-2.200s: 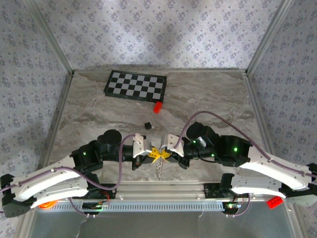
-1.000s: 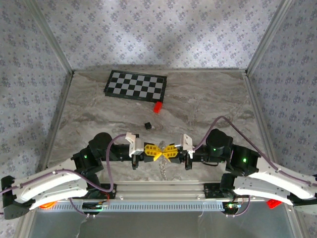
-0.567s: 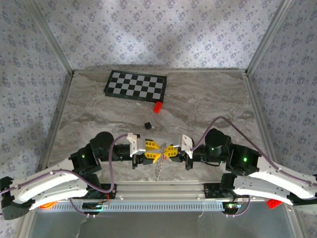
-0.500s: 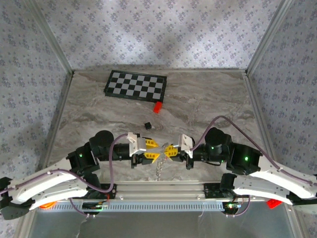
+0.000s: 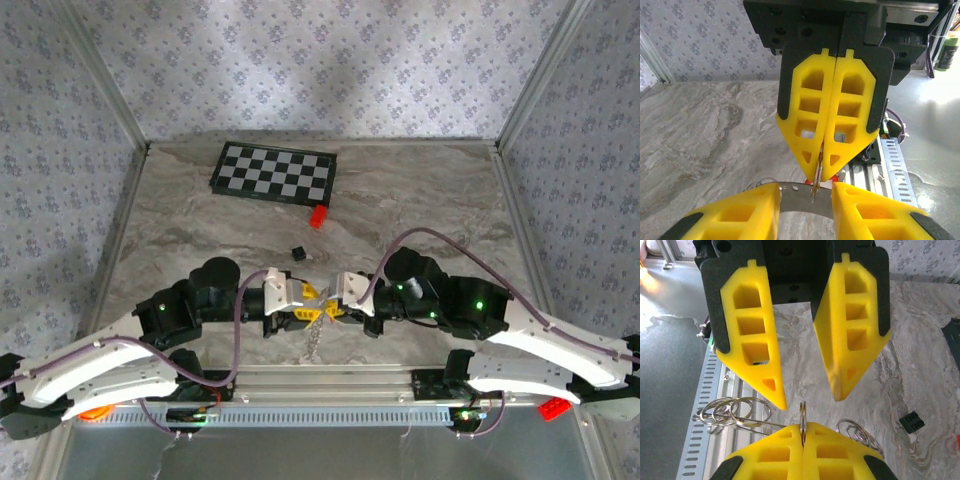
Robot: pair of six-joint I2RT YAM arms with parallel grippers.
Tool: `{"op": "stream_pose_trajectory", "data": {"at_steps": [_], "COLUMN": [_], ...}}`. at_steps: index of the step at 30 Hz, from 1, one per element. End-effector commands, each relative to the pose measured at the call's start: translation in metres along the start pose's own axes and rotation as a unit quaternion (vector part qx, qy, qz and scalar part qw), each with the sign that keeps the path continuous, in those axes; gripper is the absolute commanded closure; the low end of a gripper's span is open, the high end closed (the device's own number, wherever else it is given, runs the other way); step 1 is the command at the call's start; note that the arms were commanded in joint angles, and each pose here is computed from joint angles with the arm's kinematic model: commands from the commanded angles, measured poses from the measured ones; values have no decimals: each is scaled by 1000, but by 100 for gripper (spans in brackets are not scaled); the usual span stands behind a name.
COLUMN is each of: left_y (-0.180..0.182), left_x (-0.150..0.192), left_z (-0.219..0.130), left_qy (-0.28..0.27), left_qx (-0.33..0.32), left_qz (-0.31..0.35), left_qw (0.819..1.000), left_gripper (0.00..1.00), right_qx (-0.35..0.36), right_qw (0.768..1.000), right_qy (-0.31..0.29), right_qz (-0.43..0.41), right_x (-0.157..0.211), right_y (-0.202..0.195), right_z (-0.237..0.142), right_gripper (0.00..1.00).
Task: Put the keys on the keyring
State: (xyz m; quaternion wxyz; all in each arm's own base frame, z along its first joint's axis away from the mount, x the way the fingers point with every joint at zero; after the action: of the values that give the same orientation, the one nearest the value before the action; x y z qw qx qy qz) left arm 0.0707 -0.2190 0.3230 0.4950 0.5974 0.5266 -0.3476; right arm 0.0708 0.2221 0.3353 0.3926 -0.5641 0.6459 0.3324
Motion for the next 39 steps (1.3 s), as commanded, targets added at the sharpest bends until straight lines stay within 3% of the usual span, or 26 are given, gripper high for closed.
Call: {"op": "stream_pose_trajectory", "data": {"at_steps": [1,6,14,19,24,29,39], "left_y": [3,4,5,4,2,-2,-6], "left_x": [-12,-10,-12,-17,-24,-32,-35], "left_z": [-2,2,4,2,-4,-10,-9], "left_qy": [-10,-5,-21,-55,-94,-142,-184], "left_qx": [-9,-9,-13,-11,-11,1,22], "left_qz": [16,17,16,11,14,16,6], "left_qw": [1000,1000,1000,998,995,990,983], "left_gripper": [70,75,100,100,100,100,100], "right_qx": [12,13,20,16,18,18,0], "right_qw": [999,999,999,999,997,991,988], "right_qy": [-29,-31,-21,-30,-77,-129,-152], "right_qz": [-24,-30,-30,-26,-17,0,13], "right_x": [-19,-20,-17,-19,-18,-15,-20], "right_y": [1,3,3,5,7,10,13], "right_z": [-12,-11,-8,-10,-17,-28,-34], "right_gripper": [100,100,100,100,81,79,70]}}
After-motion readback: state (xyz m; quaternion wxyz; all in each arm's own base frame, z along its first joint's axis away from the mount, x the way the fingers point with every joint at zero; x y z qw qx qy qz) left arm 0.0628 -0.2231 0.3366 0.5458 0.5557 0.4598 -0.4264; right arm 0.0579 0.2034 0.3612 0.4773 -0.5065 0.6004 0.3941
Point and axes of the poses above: each hand's point on the last joint's axis, 136 mm out from that joint toward the fingers, its own z axis out along the fingers, its own y axis along the line the jaws close on, x = y × z, the point moved 8 cm from there along -z, back along the fingers, and after that the axes turned 9 degrees about z, right-handed, at the moved point
